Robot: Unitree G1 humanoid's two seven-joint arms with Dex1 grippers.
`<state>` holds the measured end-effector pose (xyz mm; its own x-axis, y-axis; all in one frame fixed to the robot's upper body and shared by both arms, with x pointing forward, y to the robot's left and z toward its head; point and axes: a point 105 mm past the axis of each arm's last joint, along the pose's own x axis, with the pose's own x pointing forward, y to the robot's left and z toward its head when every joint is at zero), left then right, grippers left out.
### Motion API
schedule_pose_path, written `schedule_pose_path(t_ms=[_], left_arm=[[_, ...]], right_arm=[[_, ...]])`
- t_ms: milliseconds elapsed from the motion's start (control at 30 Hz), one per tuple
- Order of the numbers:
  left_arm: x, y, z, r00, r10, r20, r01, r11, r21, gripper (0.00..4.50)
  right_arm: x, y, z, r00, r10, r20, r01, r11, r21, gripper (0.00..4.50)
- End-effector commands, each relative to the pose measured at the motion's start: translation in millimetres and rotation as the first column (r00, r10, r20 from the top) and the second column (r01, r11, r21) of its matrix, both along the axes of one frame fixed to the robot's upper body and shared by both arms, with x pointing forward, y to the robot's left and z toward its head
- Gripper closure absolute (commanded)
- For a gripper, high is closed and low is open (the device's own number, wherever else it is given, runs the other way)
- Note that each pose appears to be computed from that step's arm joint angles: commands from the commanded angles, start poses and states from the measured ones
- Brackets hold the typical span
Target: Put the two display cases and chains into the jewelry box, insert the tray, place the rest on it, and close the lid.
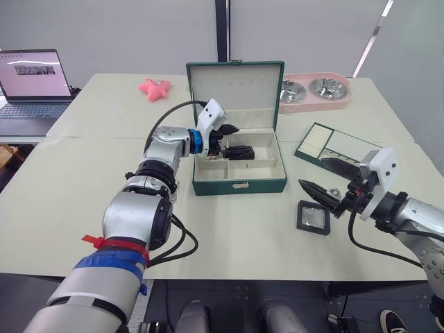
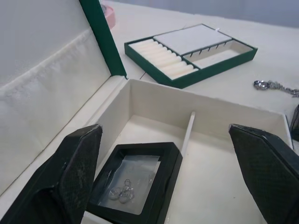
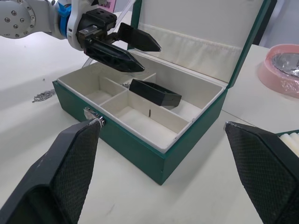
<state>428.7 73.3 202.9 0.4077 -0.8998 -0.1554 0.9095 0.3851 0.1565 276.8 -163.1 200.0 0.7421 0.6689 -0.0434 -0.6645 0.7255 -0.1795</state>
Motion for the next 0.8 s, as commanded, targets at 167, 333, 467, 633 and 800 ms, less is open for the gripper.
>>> schedule_pose_path(t_ms=[167,333,467,633,800], left_arm=[[-7,11,-5,0.999,-0.018,-0.028,0.017,1.0,-0.022,2.52],[-5,11,-13,0.999,0.012,-0.039,-0.011,1.0,0.01,4.17],[-6,7,-21,0.999,0.016,-0.042,-0.014,0.999,0.05,4.47],[-6,4,-26,0.999,0.015,-0.042,-0.011,0.997,0.078,4.47],[-4,2,-32,0.999,0.028,-0.031,-0.024,0.992,0.123,4.47]], right_arm=[[-1,6,11,0.998,0.037,0.047,-0.037,0.999,0.009,0.0],[1,7,12,0.998,0.047,0.049,-0.047,0.999,0.008,0.0],[1,7,12,0.998,0.051,0.048,-0.052,0.999,0.008,0.0],[1,8,12,0.998,0.051,0.048,-0.051,0.999,0.007,0.0],[0,8,12,0.998,0.048,0.047,-0.048,0.999,0.007,0.0]])
